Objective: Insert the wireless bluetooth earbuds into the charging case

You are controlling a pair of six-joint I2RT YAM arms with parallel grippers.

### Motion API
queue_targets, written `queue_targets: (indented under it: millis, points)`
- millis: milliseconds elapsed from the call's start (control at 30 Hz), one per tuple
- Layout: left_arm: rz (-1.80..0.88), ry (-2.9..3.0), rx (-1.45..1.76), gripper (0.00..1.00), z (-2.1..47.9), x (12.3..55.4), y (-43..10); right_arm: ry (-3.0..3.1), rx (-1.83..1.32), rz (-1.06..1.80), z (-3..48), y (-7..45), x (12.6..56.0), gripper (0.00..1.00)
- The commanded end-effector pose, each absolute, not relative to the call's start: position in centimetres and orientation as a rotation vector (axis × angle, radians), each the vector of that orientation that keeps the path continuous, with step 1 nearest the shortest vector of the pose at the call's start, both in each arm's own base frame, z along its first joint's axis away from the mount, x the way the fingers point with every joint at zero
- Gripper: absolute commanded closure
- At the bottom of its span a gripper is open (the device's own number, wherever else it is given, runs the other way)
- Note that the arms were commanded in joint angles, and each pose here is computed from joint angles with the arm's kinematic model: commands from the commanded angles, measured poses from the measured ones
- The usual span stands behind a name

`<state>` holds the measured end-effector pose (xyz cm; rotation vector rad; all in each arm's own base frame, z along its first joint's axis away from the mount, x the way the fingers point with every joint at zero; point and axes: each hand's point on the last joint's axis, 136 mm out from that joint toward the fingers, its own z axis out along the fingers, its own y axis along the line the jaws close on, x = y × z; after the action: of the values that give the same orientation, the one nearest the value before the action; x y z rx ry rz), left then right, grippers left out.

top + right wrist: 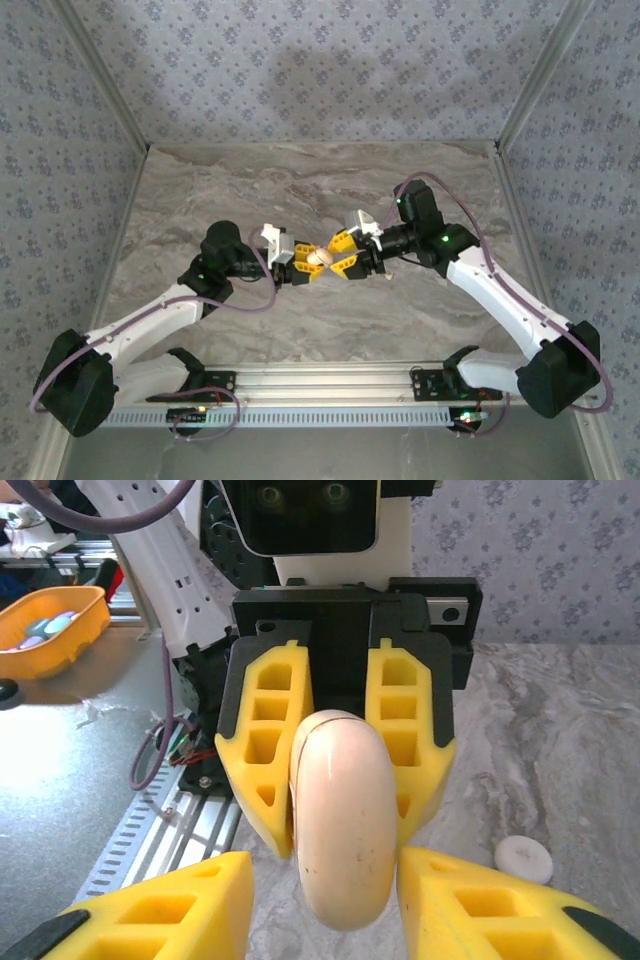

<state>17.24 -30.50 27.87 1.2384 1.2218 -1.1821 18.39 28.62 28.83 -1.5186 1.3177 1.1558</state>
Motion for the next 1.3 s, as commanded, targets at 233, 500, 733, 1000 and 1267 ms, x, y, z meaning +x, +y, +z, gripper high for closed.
queue_targets:
  millis: [233,500,733,1000,1267]
  points:
    - [-1.175,1.104,1.276,0.87,30.6,16.0,-30.5,1.303,-1.553,1.213,29.1,29.3,17.9,0.68]
    - [-1.170,1.099,1.273,0.87,30.7,16.0,-30.5,1.325,-1.560,1.229,28.6,29.8,18.0,0.60]
    - [-1.164,1.097,1.273,0.87,30.8,15.9,-30.4,1.338,-1.562,1.242,28.4,29.9,18.1,0.73]
    - [-1.107,1.148,1.254,0.76,30.1,16.7,-30.2,1.394,-1.564,1.160,27.8,29.3,18.4,0.81]
    - [-1.054,1.203,1.256,0.66,29.0,17.3,-30.0,1.480,-1.551,1.009,26.7,28.4,19.5,0.83]
